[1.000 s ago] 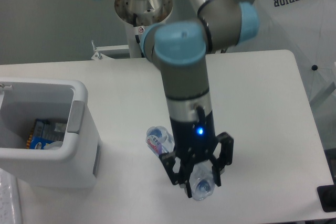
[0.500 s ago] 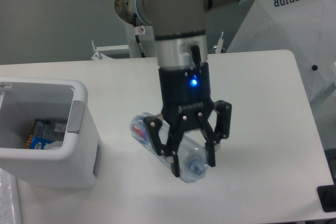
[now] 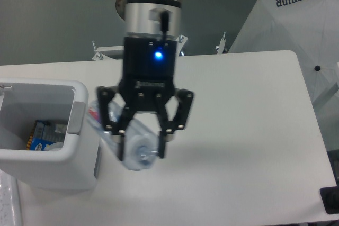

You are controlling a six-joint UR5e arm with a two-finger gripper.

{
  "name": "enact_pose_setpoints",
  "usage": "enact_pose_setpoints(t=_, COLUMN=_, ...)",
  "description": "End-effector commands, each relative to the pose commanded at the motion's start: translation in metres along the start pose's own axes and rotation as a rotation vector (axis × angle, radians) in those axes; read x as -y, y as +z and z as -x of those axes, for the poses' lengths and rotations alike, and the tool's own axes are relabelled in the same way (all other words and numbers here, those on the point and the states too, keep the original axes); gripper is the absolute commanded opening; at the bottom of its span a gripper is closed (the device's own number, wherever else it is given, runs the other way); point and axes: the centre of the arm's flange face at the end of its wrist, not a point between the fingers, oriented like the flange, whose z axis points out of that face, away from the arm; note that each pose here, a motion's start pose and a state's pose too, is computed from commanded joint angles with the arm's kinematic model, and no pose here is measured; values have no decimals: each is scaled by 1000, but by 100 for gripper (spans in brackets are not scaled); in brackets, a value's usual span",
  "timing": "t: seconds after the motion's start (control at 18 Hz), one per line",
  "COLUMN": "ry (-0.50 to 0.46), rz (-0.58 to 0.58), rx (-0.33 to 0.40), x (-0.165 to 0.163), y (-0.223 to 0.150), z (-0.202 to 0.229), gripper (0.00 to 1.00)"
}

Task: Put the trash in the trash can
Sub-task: 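Lift the bottle and carry it over the trash bin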

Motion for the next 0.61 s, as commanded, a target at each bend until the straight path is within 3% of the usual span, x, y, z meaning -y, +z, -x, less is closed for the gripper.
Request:
enact_pose_setpoints(t=0.33, ry=34, rz=85, rx=-58, x=-42, y=27, z=-50, gripper=63)
enact_pose_setpoints(t=0.61, ry=65, rz=121, rx=-78, x=-60, y=41, z=-66, gripper=63)
